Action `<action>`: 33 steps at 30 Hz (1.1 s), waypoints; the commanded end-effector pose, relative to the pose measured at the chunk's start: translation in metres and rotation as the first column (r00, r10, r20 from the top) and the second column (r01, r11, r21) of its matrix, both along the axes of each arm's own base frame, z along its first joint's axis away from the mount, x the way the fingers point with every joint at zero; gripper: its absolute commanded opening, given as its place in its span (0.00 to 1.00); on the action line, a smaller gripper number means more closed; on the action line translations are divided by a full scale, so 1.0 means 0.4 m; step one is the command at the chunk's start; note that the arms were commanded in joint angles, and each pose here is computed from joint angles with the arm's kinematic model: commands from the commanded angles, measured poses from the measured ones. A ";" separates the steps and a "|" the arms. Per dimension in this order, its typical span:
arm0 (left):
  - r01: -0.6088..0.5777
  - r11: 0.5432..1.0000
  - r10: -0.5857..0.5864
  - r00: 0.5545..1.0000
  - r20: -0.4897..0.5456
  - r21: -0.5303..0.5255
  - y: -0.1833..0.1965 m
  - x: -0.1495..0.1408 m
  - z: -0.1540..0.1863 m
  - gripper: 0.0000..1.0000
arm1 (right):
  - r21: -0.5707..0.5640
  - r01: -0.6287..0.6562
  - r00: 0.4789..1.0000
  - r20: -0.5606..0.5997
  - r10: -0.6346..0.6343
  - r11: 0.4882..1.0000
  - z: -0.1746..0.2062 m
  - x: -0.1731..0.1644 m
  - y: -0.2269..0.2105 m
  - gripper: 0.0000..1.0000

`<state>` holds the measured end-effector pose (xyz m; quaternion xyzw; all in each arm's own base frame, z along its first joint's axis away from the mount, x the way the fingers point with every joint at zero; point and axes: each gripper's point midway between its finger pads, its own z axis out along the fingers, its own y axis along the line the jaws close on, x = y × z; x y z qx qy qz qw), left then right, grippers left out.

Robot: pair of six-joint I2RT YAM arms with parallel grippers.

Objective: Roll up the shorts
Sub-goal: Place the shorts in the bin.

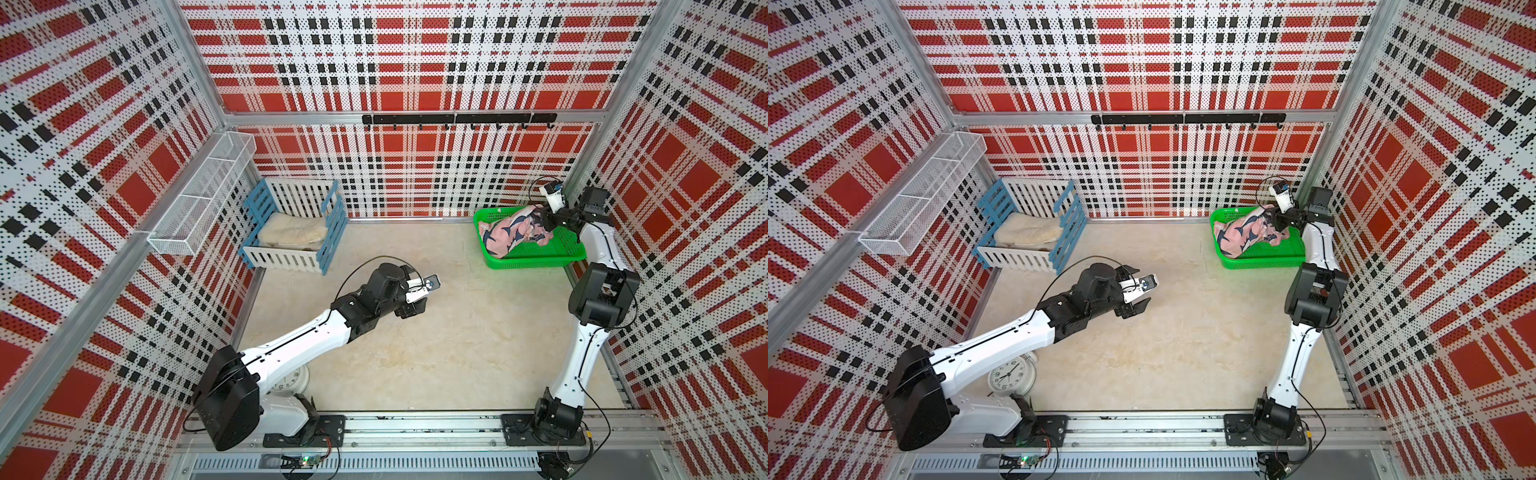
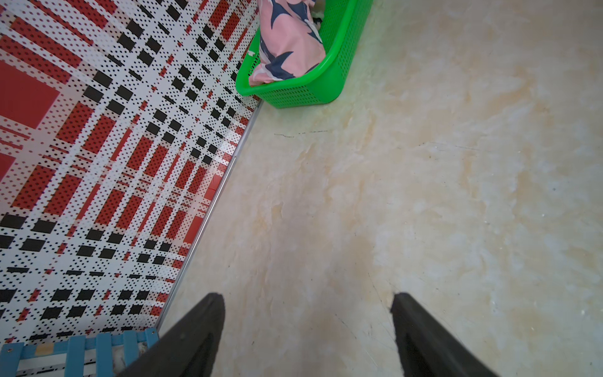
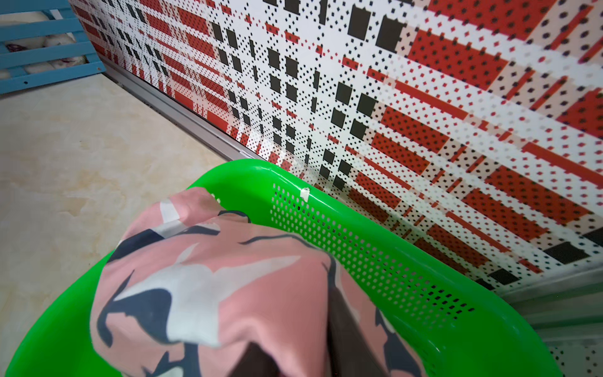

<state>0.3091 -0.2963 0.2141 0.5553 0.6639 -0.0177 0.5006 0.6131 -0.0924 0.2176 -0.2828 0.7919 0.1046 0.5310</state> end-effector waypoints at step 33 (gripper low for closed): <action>0.011 0.998 -0.010 1.000 -0.018 0.058 0.015 -0.021 -0.044 0.85 | 0.288 0.453 0.862 -0.383 -0.332 0.844 0.014 0.026 0.132 0.00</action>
